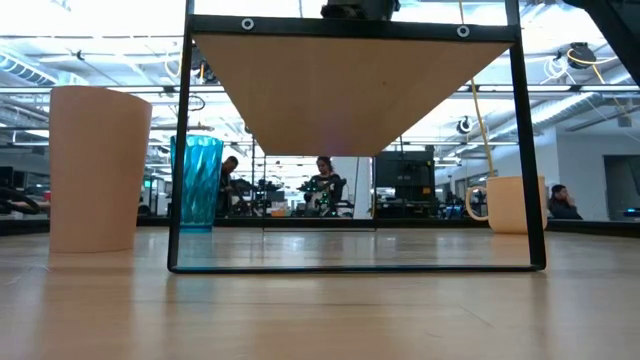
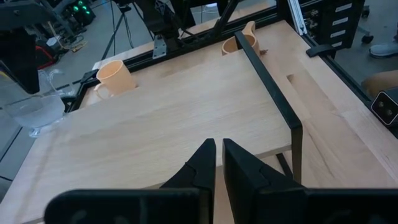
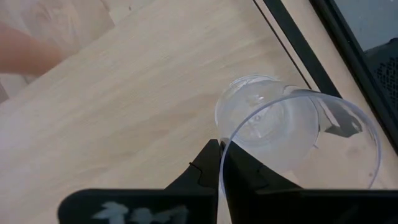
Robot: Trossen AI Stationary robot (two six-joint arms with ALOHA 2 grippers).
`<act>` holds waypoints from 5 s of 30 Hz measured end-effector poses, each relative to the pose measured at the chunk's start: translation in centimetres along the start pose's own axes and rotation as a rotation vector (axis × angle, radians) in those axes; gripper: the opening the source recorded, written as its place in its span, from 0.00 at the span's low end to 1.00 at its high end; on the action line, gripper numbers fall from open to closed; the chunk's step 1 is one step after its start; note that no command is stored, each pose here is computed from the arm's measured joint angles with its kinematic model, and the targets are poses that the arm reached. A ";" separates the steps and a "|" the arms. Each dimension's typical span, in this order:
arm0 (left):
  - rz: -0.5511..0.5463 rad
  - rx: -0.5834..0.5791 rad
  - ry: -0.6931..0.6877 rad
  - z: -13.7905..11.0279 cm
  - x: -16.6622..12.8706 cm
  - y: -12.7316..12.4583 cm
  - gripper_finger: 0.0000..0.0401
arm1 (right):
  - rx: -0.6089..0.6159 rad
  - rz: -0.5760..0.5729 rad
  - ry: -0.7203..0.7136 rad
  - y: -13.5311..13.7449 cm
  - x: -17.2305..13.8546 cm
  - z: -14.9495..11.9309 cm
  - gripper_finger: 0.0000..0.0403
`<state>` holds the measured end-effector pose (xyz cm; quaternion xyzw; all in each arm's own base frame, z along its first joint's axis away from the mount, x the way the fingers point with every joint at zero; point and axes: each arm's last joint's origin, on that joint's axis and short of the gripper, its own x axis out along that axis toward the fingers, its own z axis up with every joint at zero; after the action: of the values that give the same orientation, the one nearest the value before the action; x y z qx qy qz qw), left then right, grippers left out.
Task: Stack small to large cups/mugs on shelf
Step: Put the transparent mug on the shelf, then put the light blue cup on the shelf
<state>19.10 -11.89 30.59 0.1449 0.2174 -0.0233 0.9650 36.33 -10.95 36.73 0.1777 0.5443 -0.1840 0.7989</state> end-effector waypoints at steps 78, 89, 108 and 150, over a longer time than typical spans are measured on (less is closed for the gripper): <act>-0.001 -0.027 0.008 -0.1 0.0 0.0 0.08 | -0.128 -0.036 -0.534 6.6 -13.2 -7.3 0.25; 0.001 -0.032 0.031 -0.3 0.0 0.0 0.08 | -0.193 -0.094 -0.552 11.3 -13.4 -11.5 0.25; -0.022 -0.021 0.105 -1.2 -0.7 -0.2 0.08 | -0.317 -0.091 -0.514 17.5 -6.1 -17.0 0.25; -0.050 -0.301 0.273 -2.2 -2.5 0.3 0.28 | -0.481 -0.133 -0.943 21.0 5.8 -24.5 0.25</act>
<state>15.97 -10.97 29.85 -0.0045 0.3506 0.0055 0.9365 28.84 18.58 24.66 -0.1474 0.1630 -0.1644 0.9616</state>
